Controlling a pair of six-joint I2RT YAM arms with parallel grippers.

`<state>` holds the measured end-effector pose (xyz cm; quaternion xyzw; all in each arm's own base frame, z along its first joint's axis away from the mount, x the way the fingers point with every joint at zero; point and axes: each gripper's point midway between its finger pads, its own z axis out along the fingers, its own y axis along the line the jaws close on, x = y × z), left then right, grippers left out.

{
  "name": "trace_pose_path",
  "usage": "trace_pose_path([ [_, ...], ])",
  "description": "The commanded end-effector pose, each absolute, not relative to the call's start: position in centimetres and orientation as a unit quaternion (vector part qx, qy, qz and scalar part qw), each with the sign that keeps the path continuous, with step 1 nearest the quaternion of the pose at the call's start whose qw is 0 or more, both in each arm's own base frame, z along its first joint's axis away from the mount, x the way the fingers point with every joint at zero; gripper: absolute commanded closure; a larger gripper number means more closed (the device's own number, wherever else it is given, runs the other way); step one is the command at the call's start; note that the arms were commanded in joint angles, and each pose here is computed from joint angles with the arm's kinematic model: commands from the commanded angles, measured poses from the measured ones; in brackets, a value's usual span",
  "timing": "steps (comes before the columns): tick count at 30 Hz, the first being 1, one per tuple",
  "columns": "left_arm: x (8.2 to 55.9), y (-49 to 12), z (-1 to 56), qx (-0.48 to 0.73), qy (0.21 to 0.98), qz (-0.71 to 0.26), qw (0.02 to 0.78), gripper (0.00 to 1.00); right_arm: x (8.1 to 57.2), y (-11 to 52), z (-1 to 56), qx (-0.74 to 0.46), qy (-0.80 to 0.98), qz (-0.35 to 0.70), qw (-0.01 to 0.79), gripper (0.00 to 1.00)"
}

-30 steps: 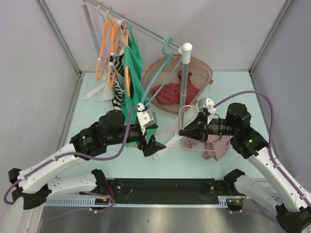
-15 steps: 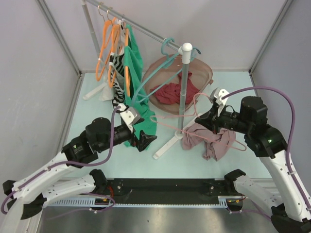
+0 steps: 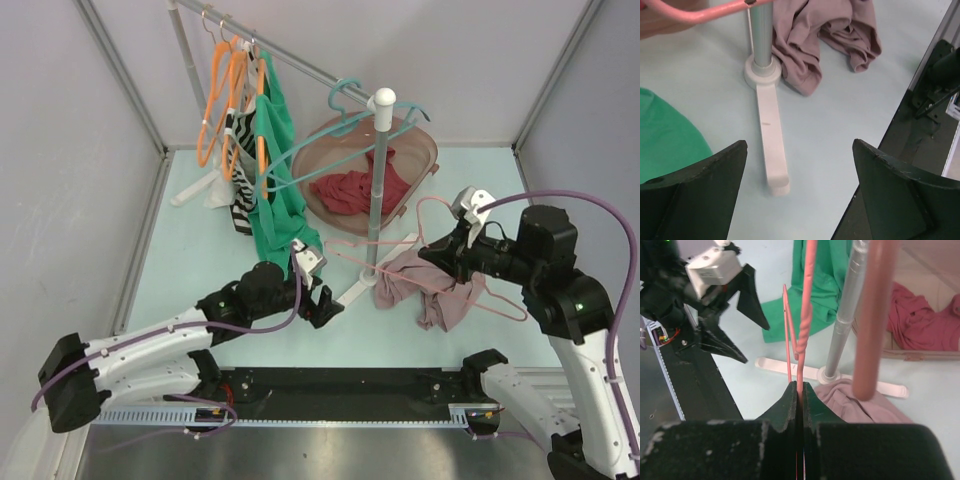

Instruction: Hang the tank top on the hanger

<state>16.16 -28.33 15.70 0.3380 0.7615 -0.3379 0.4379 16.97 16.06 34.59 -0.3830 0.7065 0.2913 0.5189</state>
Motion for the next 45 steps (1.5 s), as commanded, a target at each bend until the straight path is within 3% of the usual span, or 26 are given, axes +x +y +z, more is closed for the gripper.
trace_pose_path([
  [1, 17.5, -31.0, 17.8, 0.313, 0.726, -0.381, 0.480, 0.09, 15.5, 15.9, 37.9, -0.398, 0.668, 0.288, 0.559, 1.00],
  [24, 18.6, -44.7, 13.3, 0.247, 0.724, -0.413, 0.494, 0.09, 17.3, 16.1, 41.0, -0.367, 0.653, 0.293, 0.594, 1.00],
  [33, 20.9, -47.1, 9.3, 0.227, 0.774, -0.355, 0.472, 0.13, 17.2, 15.9, 41.1, -0.368, 0.651, 0.291, 0.597, 1.00],
  [45, 19.7, -46.7, 3.4, 0.204, 0.840, -0.303, 0.402, 0.20, 17.5, 16.0, 40.7, -0.368, 0.652, 0.290, 0.596, 1.00],
])
